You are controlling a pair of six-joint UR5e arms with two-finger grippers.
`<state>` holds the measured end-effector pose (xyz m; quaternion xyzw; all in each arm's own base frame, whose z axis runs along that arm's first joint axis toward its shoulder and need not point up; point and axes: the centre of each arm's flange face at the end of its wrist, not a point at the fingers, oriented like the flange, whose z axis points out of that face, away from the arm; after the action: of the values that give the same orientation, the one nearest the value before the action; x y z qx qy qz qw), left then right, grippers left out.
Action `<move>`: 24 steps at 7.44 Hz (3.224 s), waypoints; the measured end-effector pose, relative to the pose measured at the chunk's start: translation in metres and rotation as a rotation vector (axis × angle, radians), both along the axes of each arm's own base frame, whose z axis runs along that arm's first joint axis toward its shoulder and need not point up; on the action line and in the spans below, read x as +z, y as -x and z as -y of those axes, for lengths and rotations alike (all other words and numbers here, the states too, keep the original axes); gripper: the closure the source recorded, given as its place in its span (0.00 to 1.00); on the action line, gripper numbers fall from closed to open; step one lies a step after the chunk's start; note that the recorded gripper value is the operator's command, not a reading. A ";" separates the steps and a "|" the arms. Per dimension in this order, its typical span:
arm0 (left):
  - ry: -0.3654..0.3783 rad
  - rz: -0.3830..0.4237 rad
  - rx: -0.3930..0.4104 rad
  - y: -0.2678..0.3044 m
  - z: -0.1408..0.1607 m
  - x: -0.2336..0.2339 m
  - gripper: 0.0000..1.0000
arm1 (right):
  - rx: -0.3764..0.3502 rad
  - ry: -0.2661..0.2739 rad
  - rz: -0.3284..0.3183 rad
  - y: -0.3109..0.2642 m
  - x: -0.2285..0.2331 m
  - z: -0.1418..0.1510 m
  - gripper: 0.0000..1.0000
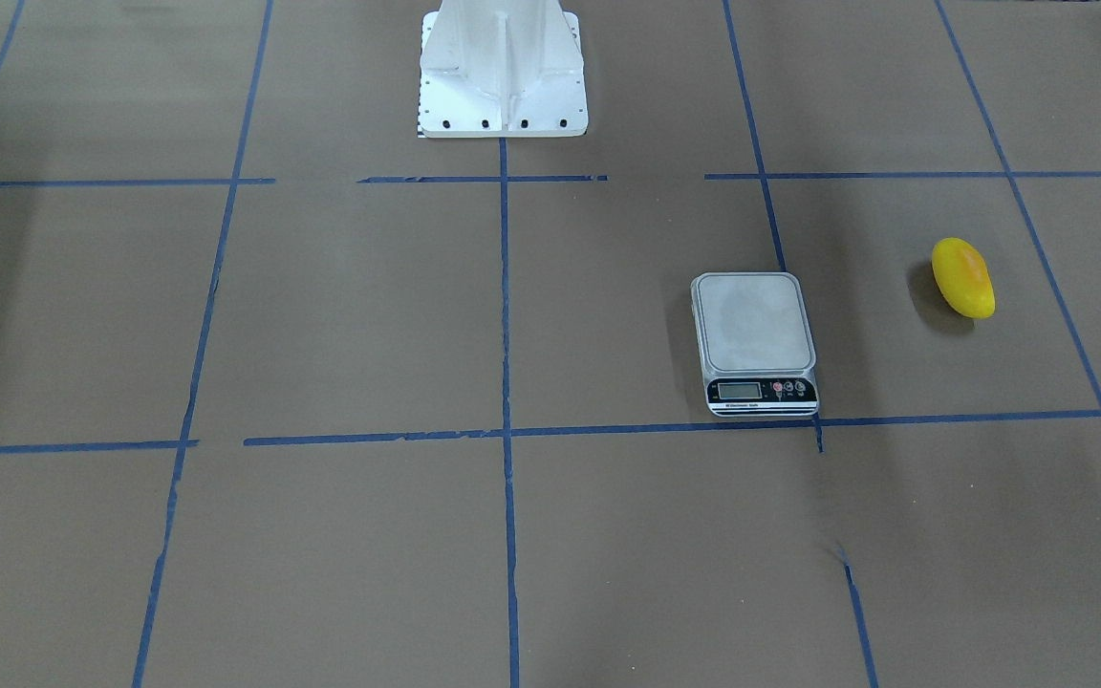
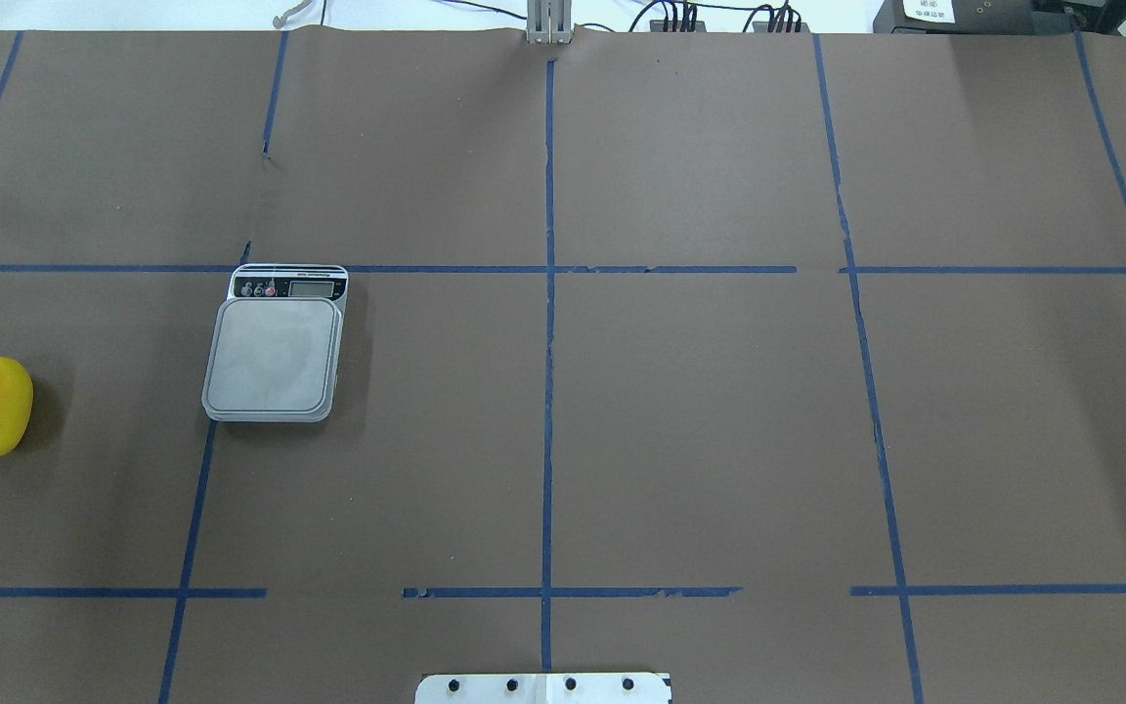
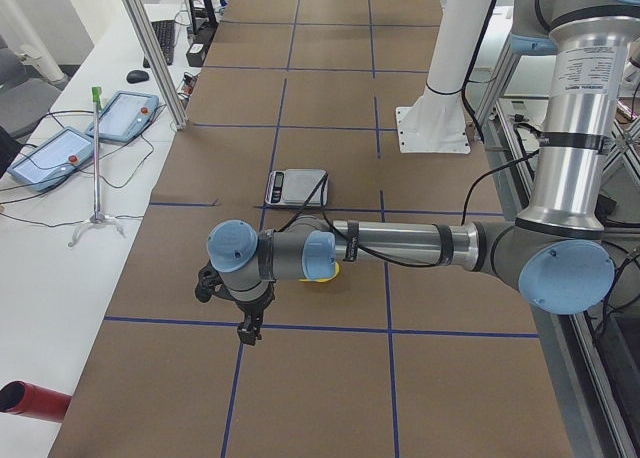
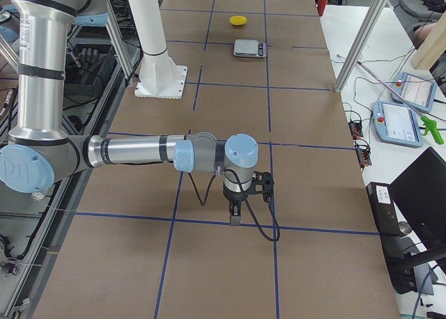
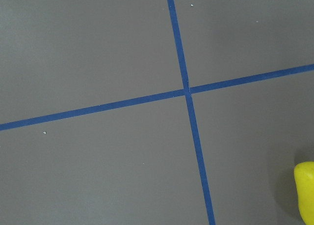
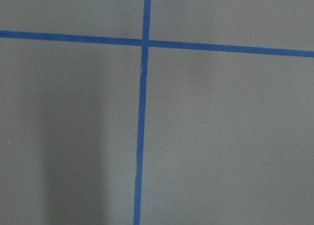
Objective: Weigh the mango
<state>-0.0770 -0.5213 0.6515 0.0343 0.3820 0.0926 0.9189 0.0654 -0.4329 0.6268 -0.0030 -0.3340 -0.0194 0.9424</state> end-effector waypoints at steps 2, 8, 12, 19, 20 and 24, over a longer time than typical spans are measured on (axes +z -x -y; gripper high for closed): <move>-0.010 0.007 0.017 -0.009 0.006 -0.005 0.00 | 0.000 0.000 0.000 0.000 0.000 0.000 0.00; -0.064 0.013 0.041 -0.046 0.008 -0.033 0.00 | 0.000 0.000 0.000 0.000 0.000 0.000 0.00; -0.007 -0.006 -0.079 -0.087 -0.014 -0.086 0.00 | 0.000 0.000 0.000 0.000 0.000 0.000 0.00; 0.072 -0.021 -0.271 -0.246 -0.089 -0.066 0.00 | -0.001 0.000 0.000 0.000 0.000 0.000 0.00; 0.059 -0.011 -0.266 -0.251 -0.091 -0.055 0.00 | 0.000 0.000 0.000 0.000 0.000 0.000 0.00; 0.058 -0.002 -0.200 -0.278 -0.103 -0.028 0.01 | -0.001 0.000 0.000 0.000 0.000 0.000 0.00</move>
<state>0.2013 -0.4186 0.6233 0.0459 0.3803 -0.0108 0.9237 0.0651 -0.4330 0.6267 -0.0030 -0.3340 -0.0198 0.9424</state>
